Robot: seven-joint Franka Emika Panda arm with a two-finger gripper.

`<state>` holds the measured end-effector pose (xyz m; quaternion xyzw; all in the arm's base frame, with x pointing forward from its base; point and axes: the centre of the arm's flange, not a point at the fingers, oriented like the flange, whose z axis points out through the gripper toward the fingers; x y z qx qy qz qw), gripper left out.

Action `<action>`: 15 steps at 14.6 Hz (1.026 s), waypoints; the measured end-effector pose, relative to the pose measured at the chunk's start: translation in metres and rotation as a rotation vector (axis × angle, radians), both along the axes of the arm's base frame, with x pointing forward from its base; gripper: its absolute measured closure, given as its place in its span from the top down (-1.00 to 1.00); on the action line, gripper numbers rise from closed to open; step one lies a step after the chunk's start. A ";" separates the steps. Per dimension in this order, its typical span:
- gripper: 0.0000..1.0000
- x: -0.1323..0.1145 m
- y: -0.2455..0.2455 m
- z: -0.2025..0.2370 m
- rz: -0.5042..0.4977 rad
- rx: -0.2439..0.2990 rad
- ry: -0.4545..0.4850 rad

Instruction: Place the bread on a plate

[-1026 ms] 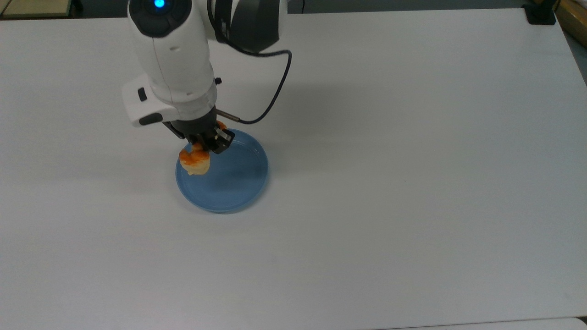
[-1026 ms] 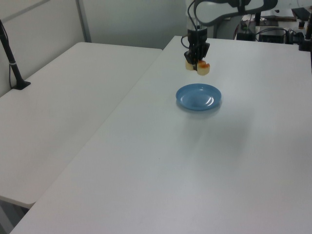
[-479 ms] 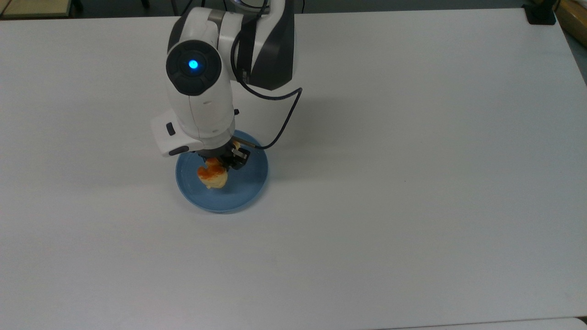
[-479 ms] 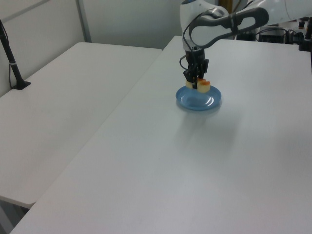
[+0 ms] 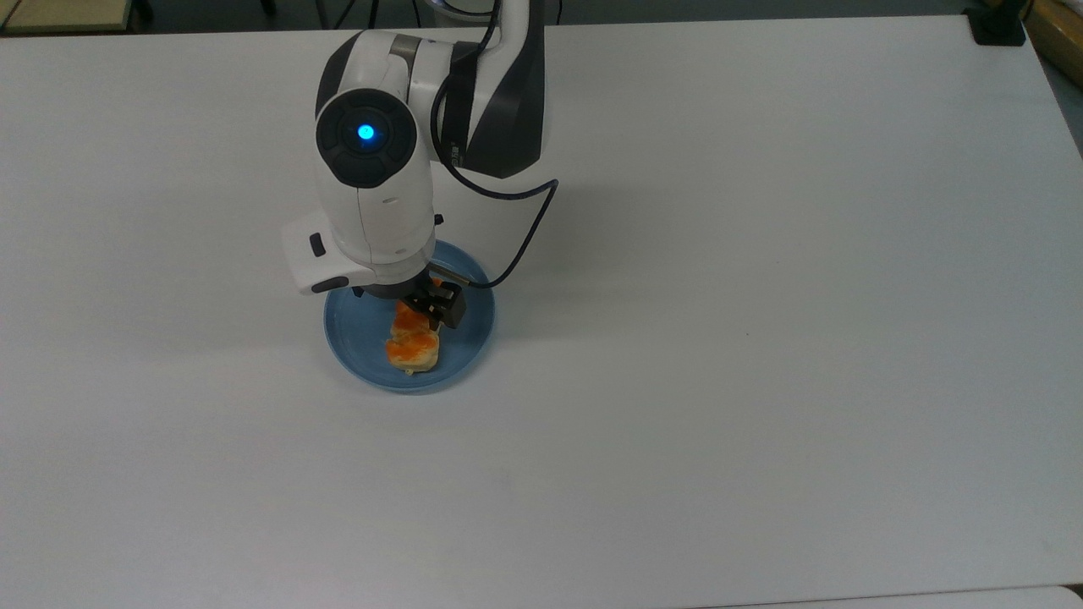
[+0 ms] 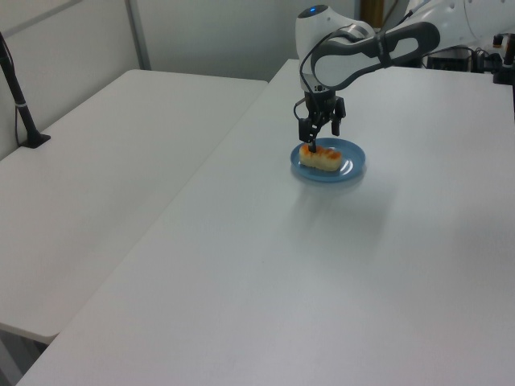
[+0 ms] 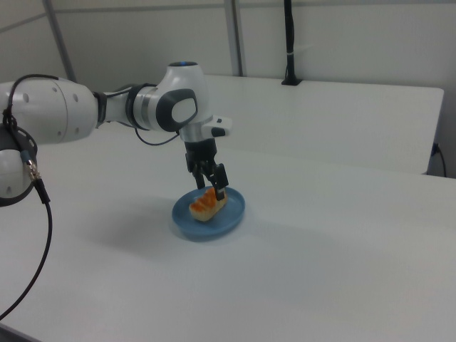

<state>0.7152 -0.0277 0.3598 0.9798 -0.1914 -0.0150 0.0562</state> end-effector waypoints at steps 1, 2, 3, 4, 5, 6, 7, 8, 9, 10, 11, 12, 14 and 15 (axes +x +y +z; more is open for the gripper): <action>1.00 0.000 0.000 0.009 0.000 0.002 -0.014; 1.00 0.000 -0.001 0.023 -0.001 0.005 -0.034; 1.00 -0.002 -0.002 0.039 -0.003 0.011 -0.054; 1.00 -0.007 -0.005 0.068 -0.007 0.023 -0.076; 1.00 -0.012 -0.007 0.087 -0.009 0.031 -0.088; 1.00 -0.018 -0.010 0.106 -0.004 0.039 -0.098; 1.00 -0.029 -0.017 0.136 0.020 0.053 -0.110; 1.00 -0.038 -0.023 0.155 0.044 0.063 -0.111; 1.00 -0.048 -0.031 0.174 0.071 0.074 -0.110; 1.00 -0.059 -0.039 0.194 0.090 0.085 -0.114; 1.00 -0.070 -0.047 0.212 0.100 0.095 -0.122; 1.00 -0.080 -0.053 0.226 0.106 0.103 -0.130; 1.00 -0.096 -0.060 0.243 0.113 0.111 -0.140; 1.00 -0.101 -0.060 0.245 0.122 0.101 -0.136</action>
